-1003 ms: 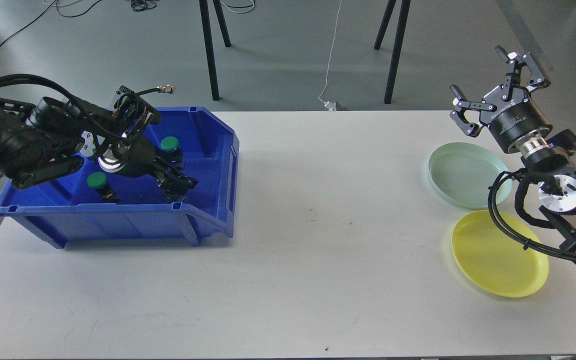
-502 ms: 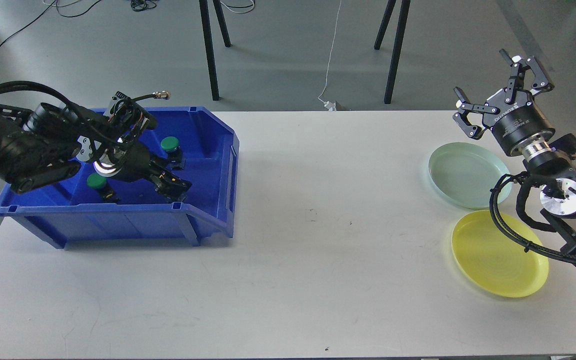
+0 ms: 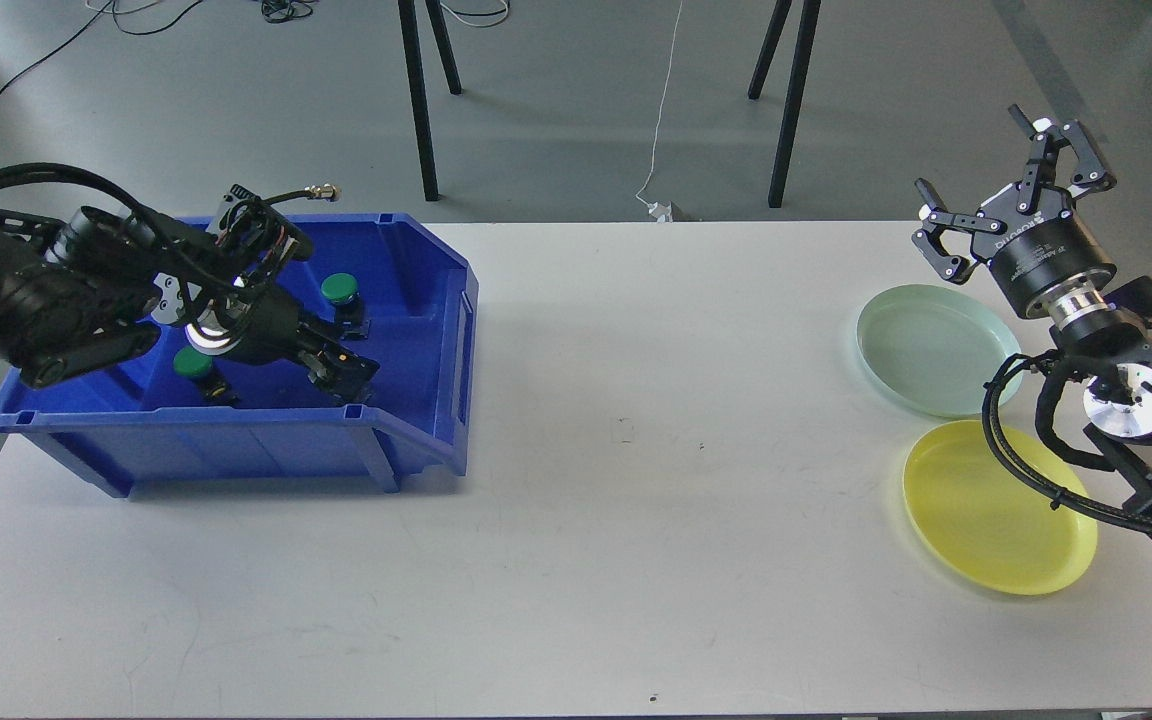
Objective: Pass button and place on color plate
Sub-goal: 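Grasp a yellow-capped button in the bin with the left gripper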
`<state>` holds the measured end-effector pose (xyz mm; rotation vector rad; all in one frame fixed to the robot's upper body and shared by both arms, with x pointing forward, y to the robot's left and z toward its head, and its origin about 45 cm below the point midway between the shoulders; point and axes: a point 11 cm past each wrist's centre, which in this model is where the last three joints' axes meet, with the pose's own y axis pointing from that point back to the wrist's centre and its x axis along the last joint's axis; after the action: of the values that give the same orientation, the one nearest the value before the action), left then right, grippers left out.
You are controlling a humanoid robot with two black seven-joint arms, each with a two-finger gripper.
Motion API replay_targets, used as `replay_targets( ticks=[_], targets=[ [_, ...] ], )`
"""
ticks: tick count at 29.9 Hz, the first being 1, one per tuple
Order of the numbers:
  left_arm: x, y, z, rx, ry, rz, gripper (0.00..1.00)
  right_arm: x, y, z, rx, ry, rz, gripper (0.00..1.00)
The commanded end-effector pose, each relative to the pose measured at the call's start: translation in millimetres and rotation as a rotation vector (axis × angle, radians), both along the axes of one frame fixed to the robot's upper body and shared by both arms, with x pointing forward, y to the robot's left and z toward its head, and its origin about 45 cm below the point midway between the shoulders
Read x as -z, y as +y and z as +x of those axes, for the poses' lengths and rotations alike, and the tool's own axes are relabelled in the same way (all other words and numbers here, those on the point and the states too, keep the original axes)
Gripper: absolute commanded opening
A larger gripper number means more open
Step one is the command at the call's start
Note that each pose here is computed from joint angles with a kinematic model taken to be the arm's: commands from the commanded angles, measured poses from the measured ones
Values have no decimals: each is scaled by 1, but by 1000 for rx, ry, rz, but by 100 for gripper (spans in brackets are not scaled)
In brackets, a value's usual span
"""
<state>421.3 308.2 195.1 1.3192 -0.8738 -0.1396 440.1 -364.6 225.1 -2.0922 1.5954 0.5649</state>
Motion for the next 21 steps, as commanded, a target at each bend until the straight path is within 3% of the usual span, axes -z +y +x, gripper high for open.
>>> replay_targets(
  ticks=[1,9,21],
  targets=[
    [1,0,-1,-1,3,0,61,0,0,0,1,-1,1,99],
    [5,5,-4,1,13,19,54,-1,-1,0,6,-5,6,99],
    [4,5,0,7,2,32,17,0,-3,-1,13,-4,11,99]
  ],
)
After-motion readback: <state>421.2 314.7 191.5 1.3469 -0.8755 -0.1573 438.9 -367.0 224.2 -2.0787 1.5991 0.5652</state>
